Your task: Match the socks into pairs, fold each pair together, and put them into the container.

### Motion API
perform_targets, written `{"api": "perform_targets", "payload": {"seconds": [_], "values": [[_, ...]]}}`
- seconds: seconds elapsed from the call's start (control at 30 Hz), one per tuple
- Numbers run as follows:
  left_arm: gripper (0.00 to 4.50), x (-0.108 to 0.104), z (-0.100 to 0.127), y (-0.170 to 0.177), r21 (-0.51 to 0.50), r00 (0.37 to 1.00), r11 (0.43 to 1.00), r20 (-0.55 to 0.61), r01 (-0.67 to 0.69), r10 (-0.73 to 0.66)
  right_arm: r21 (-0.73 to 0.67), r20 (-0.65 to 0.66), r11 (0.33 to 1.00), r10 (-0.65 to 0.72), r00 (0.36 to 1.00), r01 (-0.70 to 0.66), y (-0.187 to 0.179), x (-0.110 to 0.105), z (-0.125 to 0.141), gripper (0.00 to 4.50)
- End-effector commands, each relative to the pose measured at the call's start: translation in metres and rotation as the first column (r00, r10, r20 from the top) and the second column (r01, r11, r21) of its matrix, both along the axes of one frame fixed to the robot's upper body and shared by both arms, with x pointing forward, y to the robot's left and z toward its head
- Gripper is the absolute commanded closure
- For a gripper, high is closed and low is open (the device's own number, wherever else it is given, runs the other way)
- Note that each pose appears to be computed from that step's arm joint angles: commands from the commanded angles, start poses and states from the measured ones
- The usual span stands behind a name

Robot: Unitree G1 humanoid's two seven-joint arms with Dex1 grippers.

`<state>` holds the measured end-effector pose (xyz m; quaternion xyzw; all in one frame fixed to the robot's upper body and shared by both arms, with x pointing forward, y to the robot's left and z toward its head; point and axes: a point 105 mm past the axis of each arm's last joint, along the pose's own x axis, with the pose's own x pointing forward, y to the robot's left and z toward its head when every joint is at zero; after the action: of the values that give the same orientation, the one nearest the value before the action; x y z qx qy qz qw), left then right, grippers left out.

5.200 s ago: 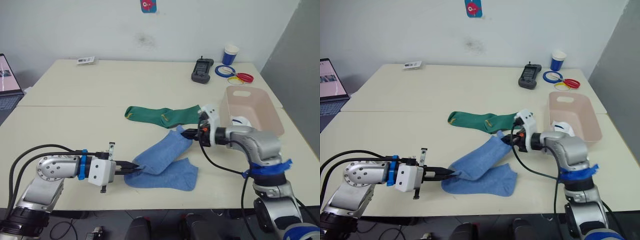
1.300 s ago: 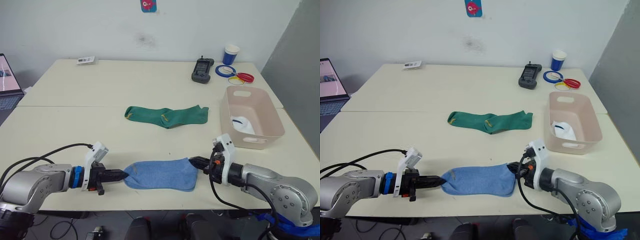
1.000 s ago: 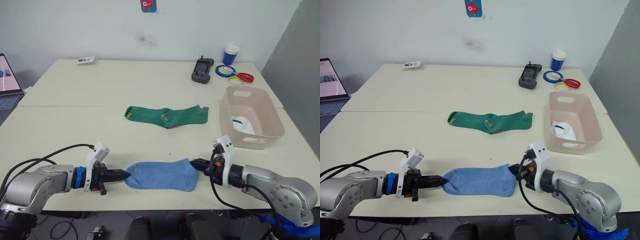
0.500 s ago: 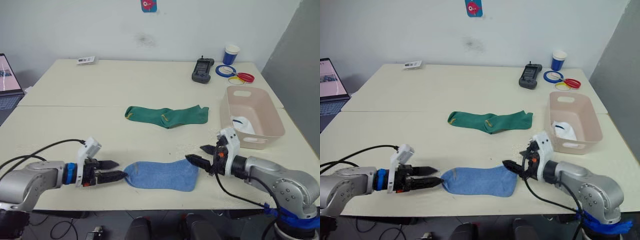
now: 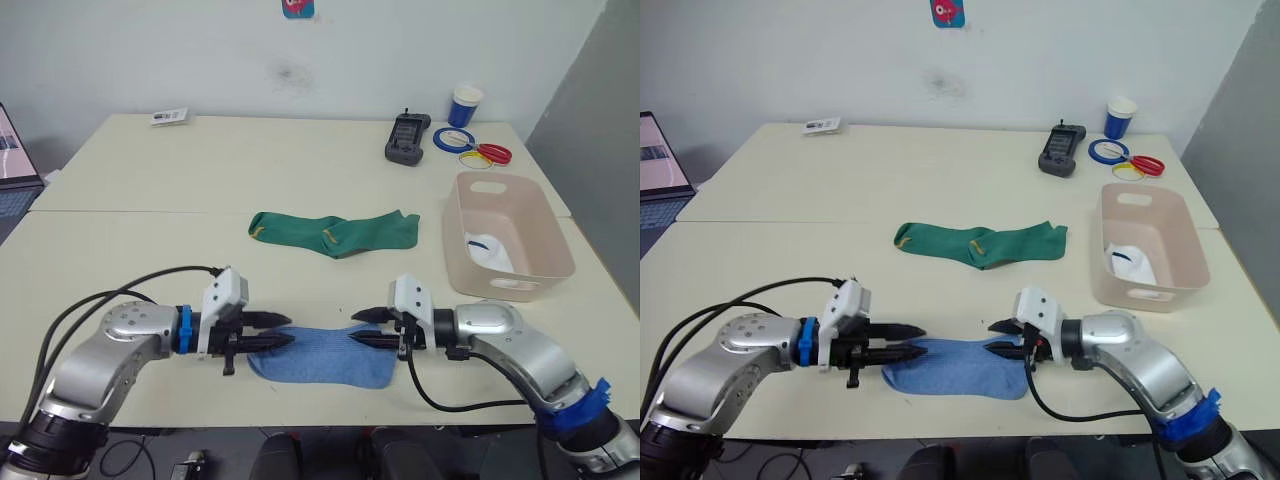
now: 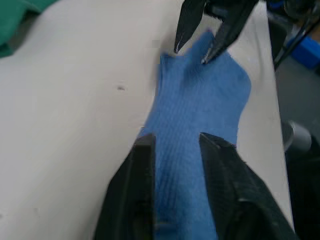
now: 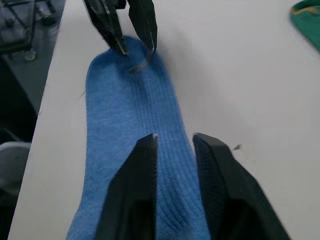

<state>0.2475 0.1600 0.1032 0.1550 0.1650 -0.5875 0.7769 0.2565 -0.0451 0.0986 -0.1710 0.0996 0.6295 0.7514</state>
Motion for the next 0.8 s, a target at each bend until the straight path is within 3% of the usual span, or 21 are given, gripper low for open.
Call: {"api": "perform_targets", "payload": {"seconds": [0.03, 0.2, 0.43, 0.8], "values": [[4.48, 0.002, -0.015, 0.013, 0.116, 0.998, 0.993, 0.068, 0.003, -0.011, -0.043, 0.026, 0.998, 0.052, 0.998, -0.051, -0.002, -0.003, -0.015, 4.5], [4.48, -0.005, -0.036, 0.035, 0.154, 0.997, 0.986, 0.024, -0.07, 0.067, -0.105, 0.004, 0.995, -0.003, 1.0, 0.004, -0.029, 0.0, -0.04, 4.5], [4.48, -0.013, -0.04, 0.042, 0.101, 0.989, 0.985, -0.021, -0.142, 0.145, -0.119, 0.025, 0.992, -0.027, 0.999, 0.03, -0.048, -0.004, -0.035, 4.5], [4.48, -0.006, -0.001, 0.037, -0.047, 0.983, 0.982, -0.006, -0.181, 0.181, 0.084, 0.024, 0.992, -0.093, 0.995, 0.091, -0.038, -0.006, 0.031, 4.5]]}}
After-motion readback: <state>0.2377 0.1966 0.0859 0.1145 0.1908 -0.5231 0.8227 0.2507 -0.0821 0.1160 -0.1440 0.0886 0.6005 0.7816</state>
